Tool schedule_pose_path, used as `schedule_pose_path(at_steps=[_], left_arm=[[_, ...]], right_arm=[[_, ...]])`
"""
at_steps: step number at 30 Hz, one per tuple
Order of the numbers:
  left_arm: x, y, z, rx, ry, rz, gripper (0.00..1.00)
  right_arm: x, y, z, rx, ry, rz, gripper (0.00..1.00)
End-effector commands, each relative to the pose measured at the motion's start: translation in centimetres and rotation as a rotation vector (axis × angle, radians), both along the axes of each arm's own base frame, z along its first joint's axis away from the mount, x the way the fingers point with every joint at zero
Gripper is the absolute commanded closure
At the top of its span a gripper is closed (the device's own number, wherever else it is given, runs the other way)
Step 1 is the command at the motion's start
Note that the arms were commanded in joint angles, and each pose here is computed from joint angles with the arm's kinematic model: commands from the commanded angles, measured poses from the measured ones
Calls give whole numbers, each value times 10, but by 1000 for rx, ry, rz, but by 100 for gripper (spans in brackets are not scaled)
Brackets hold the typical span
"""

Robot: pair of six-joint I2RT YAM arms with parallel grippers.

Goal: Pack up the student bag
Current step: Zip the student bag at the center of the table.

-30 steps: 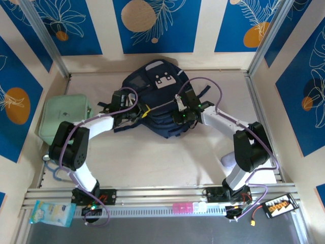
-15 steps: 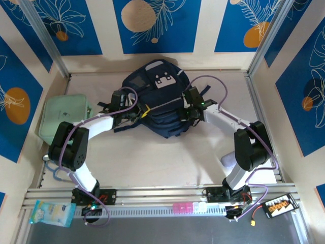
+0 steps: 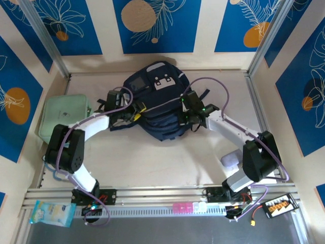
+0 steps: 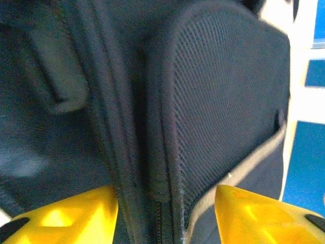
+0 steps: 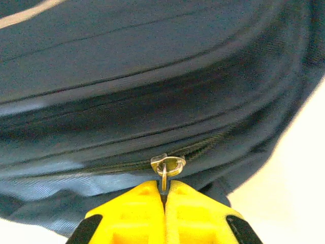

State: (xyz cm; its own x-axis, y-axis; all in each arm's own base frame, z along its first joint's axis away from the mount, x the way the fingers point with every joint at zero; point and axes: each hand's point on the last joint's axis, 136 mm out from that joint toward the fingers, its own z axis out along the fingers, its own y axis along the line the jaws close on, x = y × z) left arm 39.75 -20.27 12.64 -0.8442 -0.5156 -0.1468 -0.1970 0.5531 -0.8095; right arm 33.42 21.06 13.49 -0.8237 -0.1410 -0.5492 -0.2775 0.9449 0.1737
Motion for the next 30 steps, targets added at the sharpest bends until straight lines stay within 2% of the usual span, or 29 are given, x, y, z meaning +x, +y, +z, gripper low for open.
schedule_pose_path(at_steps=[1,6,12,14,17,22,26,30], left_arm=[[-5,46,11,144,-36,93,41],[-29,87,32,254,-48,186,34],[-69,108,47,266,-22,280,35],[-79,109,48,235,-11,311,37],[-88,96,42,120,12,320,39],[-90,77,27,-33,73,342,42],[-82,74,16,-39,89,361,43],[-69,72,20,-37,57,363,45]], right_arm=[[-25,49,20,167,-1,155,100],[-27,102,37,255,-17,272,100],[-29,159,47,339,-12,378,100],[-34,174,47,358,-1,410,100],[-42,192,41,368,21,446,100],[-56,208,31,360,41,487,100],[-62,213,29,367,53,506,100],[-65,217,31,368,51,515,100]])
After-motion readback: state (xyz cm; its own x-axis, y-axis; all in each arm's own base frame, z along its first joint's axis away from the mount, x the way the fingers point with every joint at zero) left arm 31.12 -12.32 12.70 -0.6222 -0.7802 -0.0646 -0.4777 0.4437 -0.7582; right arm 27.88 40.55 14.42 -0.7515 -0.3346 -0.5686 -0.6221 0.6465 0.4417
